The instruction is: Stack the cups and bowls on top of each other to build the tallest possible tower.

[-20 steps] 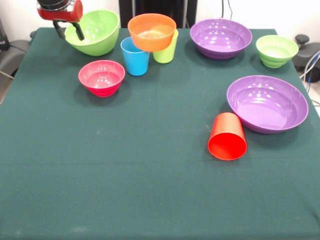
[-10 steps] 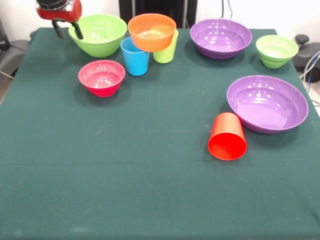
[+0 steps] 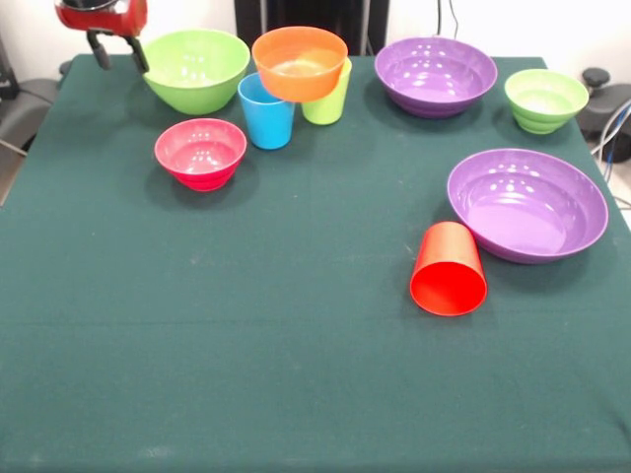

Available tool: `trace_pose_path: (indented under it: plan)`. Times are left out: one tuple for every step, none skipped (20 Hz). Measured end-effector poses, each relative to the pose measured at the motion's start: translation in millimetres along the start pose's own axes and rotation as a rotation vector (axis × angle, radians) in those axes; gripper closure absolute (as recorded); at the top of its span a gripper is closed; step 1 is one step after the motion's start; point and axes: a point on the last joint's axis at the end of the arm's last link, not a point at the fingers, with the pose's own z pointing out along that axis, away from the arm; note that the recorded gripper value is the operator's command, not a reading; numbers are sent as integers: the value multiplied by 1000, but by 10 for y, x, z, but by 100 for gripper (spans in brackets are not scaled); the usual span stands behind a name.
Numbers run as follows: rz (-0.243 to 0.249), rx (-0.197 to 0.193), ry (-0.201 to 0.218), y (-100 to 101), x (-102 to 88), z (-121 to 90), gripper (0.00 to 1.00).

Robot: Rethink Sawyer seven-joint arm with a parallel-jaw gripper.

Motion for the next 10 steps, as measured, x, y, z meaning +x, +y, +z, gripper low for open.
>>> trace_pose_path:
  plan:
    - [0,2,-1,-4,-2,-8,0]
    - [0,2,-2,-6,-3,-11,0]
    - [0,2,-2,-5,-2,-10,0]
    - [0,2,-1,-5,-1,-9,0]
    - [0,2,-1,-5,-2,-8,0]
    - [0,1,-1,-3,-1,-6,0]
    - [0,0,0,0,1,0,0]
    - [0,-2,2,6,3,10,0]
    - [-1,-4,3,11,7,19,0]
    - [-1,-6,5,17,9,30,0]
